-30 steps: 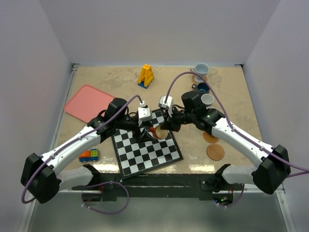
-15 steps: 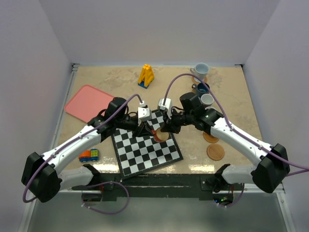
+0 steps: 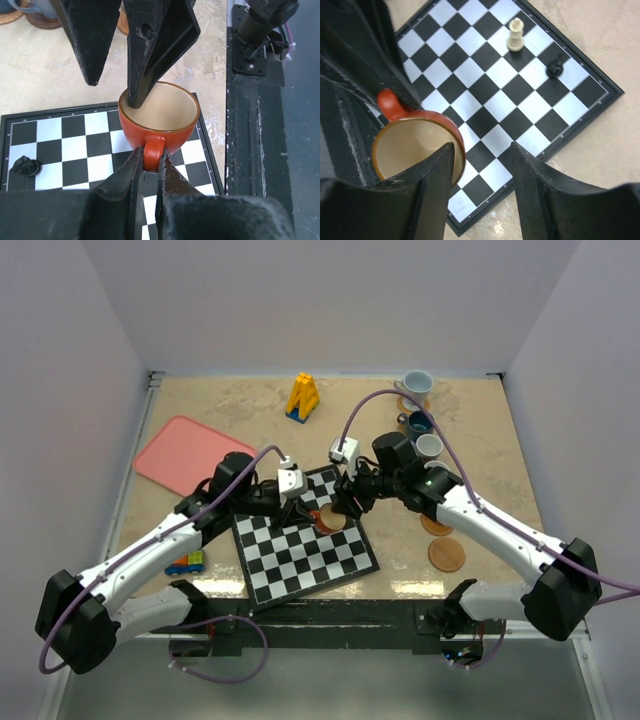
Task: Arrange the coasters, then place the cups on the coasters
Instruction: Place the cup on the coaster.
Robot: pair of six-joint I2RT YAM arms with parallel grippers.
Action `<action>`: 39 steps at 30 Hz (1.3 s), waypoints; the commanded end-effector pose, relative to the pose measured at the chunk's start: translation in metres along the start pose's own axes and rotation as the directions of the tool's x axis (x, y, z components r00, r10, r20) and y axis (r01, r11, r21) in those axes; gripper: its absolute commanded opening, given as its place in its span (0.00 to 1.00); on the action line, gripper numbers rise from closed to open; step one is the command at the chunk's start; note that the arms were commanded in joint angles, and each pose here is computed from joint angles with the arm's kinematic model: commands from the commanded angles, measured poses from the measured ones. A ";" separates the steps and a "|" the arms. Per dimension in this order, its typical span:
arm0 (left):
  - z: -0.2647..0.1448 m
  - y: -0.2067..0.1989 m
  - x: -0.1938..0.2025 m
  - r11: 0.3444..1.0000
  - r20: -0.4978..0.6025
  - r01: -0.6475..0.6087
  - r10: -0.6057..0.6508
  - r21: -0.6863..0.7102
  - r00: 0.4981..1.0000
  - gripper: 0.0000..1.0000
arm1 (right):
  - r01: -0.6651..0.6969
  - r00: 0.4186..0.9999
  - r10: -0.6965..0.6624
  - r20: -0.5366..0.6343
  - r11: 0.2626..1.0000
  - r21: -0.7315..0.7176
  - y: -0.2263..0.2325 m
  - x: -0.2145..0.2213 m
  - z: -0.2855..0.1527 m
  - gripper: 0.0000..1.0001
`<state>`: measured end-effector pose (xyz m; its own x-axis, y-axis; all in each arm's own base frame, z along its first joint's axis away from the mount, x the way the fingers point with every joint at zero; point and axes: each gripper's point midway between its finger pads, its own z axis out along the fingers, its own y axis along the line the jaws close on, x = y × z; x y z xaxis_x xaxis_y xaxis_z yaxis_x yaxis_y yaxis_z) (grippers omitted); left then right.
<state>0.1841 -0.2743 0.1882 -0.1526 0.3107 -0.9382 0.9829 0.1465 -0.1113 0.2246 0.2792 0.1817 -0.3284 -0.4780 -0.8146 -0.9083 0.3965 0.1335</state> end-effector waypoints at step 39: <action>0.013 0.051 -0.107 0.902 0.223 0.119 -0.025 -0.414 0.974 0.76 | -0.441 0.896 0.325 0.301 0.719 0.537 -0.075 -0.026 -0.069 0.00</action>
<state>0.2411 -0.2846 0.2601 -0.1439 0.1331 -0.9806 0.8751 0.4797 -0.0633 0.2736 0.2129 0.2021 -0.5598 -0.1480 -0.8153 -0.4330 0.8911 0.1355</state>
